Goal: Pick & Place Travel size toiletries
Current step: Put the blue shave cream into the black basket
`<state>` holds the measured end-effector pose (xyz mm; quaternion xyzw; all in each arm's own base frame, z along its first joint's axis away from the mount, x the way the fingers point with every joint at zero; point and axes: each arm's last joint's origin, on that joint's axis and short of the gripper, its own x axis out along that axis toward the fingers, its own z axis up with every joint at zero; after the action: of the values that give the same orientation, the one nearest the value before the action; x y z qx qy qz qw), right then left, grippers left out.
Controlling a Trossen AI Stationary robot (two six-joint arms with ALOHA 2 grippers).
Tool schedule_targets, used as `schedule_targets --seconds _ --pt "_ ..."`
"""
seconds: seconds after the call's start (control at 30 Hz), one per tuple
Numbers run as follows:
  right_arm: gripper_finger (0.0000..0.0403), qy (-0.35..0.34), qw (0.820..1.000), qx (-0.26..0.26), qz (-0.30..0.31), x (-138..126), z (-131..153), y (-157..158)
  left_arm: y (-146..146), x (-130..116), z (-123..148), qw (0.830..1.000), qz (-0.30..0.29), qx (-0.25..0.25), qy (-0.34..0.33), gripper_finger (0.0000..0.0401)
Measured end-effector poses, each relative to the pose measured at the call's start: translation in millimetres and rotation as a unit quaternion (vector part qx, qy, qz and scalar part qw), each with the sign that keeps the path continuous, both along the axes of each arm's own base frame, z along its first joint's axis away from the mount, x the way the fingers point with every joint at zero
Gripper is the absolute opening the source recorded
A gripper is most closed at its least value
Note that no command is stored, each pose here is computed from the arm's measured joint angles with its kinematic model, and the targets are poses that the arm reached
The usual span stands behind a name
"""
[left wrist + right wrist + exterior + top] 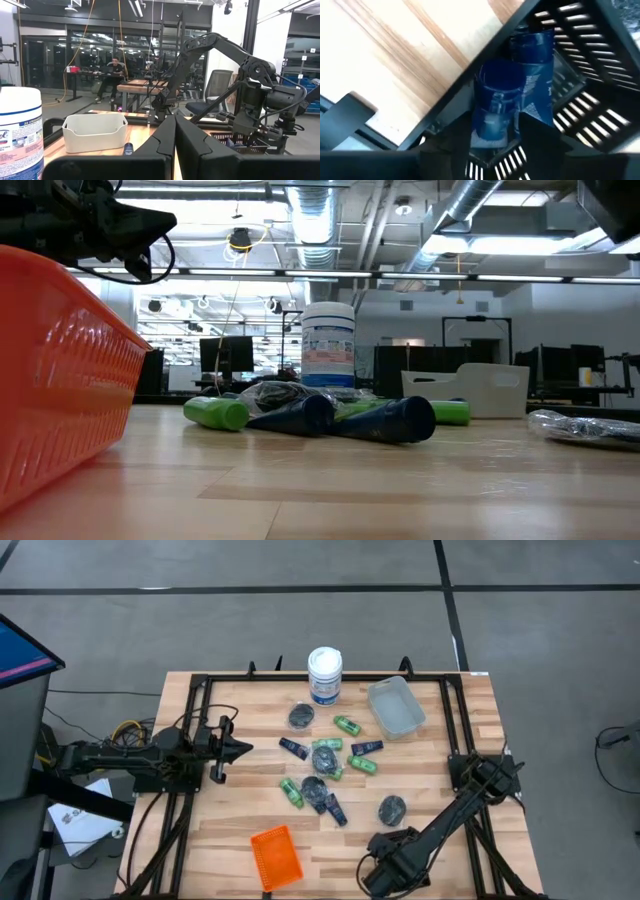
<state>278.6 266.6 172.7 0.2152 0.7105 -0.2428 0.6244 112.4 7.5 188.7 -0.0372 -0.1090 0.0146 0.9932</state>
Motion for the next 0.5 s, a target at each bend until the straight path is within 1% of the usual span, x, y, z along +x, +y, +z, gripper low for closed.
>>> schedule_targets --seconds 0.07,0.17,0.27,0.4,0.5 --pt "0.0177 -0.001 1.000 -0.001 0.002 0.9 7.7 -2.1 0.0 0.0 0.0 1.000 0.000 0.000 0.000 0.0001" --pt "0.0197 -0.010 1.000 -0.001 0.004 1.0 28.8 -8.1 0.0 0.0 0.2 1.000 0.000 0.000 -0.001 0.0001" --pt "0.0207 -0.026 1.000 -0.018 0.000 -1.1 48.1 -19.1 0.0 0.3 0.1 1.000 0.000 0.000 0.000 0.0001" --pt "0.0209 -0.088 0.995 -0.040 -0.007 3.3 73.0 -37.8 0.1 0.8 -0.4 1.000 0.000 0.000 0.002 0.0001" --pt "0.0206 -0.135 0.989 -0.058 0.000 16.8 80.1 -53.7 0.1 1.1 -0.6 1.000 0.000 0.000 0.004 0.0001"
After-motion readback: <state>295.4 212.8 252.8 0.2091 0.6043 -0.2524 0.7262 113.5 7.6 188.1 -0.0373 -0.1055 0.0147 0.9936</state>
